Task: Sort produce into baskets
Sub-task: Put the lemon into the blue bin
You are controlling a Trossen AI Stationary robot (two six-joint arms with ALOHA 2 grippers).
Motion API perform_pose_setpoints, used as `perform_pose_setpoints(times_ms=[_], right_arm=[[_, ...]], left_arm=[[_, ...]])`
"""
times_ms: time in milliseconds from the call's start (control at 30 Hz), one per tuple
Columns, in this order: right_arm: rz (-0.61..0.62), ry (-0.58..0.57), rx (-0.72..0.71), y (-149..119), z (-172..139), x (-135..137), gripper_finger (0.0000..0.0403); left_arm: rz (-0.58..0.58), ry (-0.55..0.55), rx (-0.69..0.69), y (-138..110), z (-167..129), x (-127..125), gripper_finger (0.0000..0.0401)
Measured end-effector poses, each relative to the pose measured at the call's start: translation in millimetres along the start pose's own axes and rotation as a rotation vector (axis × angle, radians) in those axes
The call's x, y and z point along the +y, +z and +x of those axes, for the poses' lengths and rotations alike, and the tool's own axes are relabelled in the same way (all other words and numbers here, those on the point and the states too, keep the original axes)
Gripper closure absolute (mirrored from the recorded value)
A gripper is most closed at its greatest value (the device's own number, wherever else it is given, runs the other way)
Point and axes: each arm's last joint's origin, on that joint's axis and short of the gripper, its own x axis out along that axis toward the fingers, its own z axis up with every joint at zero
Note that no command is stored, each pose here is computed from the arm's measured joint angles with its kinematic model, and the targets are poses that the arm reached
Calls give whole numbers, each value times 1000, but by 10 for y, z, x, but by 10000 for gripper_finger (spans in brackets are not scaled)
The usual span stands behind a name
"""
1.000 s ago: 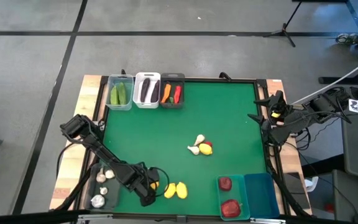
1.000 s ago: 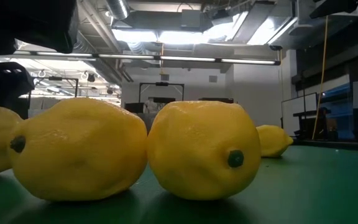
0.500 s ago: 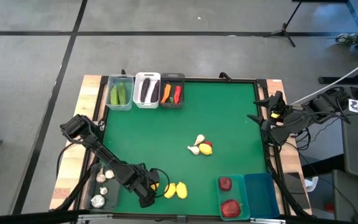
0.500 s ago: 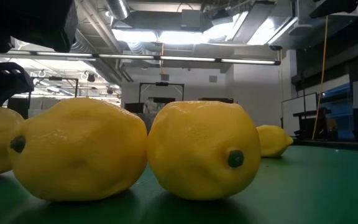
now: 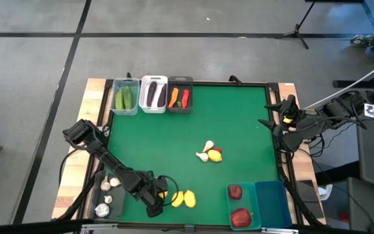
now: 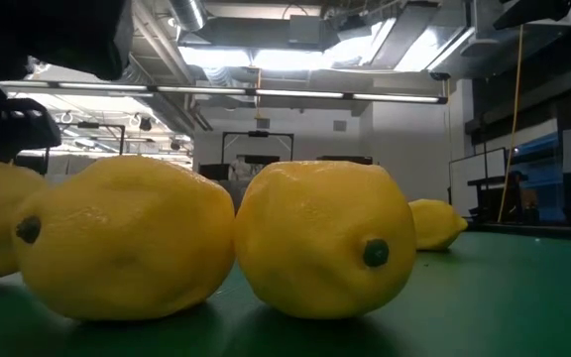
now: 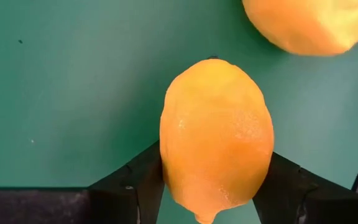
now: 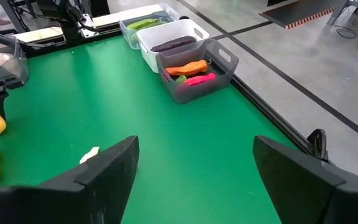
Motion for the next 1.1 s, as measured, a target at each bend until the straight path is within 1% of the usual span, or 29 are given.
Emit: perform_pose_setpoints(times_ms=[100,200,300,367,400,467,600,667,700,767,867,933,967,1033,1100], right_arm=[[0,0,0,0,0,0,86],[2,-1,-3,2,0,1,86],[4,-23,-45,2,33,30,86],[-18,-41,-93,5,74,74,86],[-36,-43,-114,6,95,100,86],[-69,-36,-154,4,143,161,86],[-132,-1,-240,-1,250,304,86],[-149,24,-298,0,306,383,86],[-158,50,-327,-1,328,419,86],[-171,139,-391,-14,369,492,86],[-195,339,-530,-44,417,609,86],[-212,441,-637,-64,431,662,86],[-216,476,-690,-77,437,678,86],[-200,554,-792,-101,433,694,86],[-169,594,-875,-111,437,708,86]], left_arm=[[4,-16,-14,60,-46,-14,210],[20,-50,-49,178,-188,-28,210],[43,-79,-136,331,-414,-13,211],[57,-85,-215,434,-598,27,211],[67,-84,-263,483,-700,57,211],[77,-65,-404,587,-928,122,209],[108,40,-758,749,-1387,214,200],[133,85,-906,814,-1588,226,197],[160,102,-961,845,-1671,229,197],[213,110,-1053,920,-1783,205,196],[305,118,-1149,999,-1868,150,196],[349,119,-1193,1061,-1891,142,195],[376,131,-1199,1069,-1897,142,195],[402,121,-1231,1107,-1926,142,195],[420,85,-1276,1155,-1974,149,195]])
